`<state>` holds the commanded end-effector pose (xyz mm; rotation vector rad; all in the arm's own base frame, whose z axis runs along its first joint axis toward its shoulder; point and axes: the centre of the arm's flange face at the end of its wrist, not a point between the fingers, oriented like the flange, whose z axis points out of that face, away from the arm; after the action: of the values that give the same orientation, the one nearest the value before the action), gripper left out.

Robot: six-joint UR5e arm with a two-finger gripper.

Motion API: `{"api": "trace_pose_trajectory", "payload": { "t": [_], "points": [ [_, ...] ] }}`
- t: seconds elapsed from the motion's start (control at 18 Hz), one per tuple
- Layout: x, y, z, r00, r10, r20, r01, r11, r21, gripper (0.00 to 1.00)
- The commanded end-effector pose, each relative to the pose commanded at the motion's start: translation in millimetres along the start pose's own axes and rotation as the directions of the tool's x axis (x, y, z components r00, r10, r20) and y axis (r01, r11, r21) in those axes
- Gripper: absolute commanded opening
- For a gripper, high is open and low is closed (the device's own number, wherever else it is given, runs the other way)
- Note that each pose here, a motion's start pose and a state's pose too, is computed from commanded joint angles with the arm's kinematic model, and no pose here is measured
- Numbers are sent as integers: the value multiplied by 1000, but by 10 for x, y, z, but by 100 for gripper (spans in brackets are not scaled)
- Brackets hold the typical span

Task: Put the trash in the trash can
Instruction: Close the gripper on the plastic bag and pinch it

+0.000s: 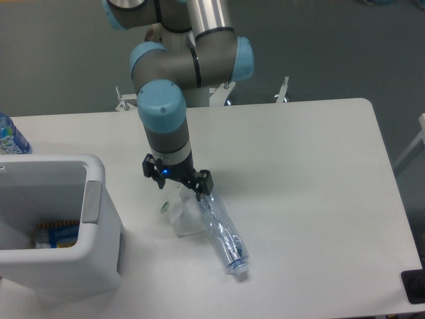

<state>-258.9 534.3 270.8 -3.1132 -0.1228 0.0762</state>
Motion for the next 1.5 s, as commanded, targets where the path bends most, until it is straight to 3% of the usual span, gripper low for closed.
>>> {"api": "trace_pose_trajectory", "payload": {
  "t": [0.5, 0.78, 0.94, 1.17, 1.5],
  "points": [
    [-13, -117, 389, 1000, -4, -12, 4, 1000, -18, 97],
    [-10, -124, 383, 1000, -7, -9, 7, 1000, -18, 36],
    [-13, -128, 377, 999, -32, -7, 32, 999, -17, 6],
    [0, -128, 333, 1000, -30, -7, 30, 999, -10, 0],
    [19, -110, 322, 1000, -23, -15, 23, 1000, -12, 0]
  ]
}}
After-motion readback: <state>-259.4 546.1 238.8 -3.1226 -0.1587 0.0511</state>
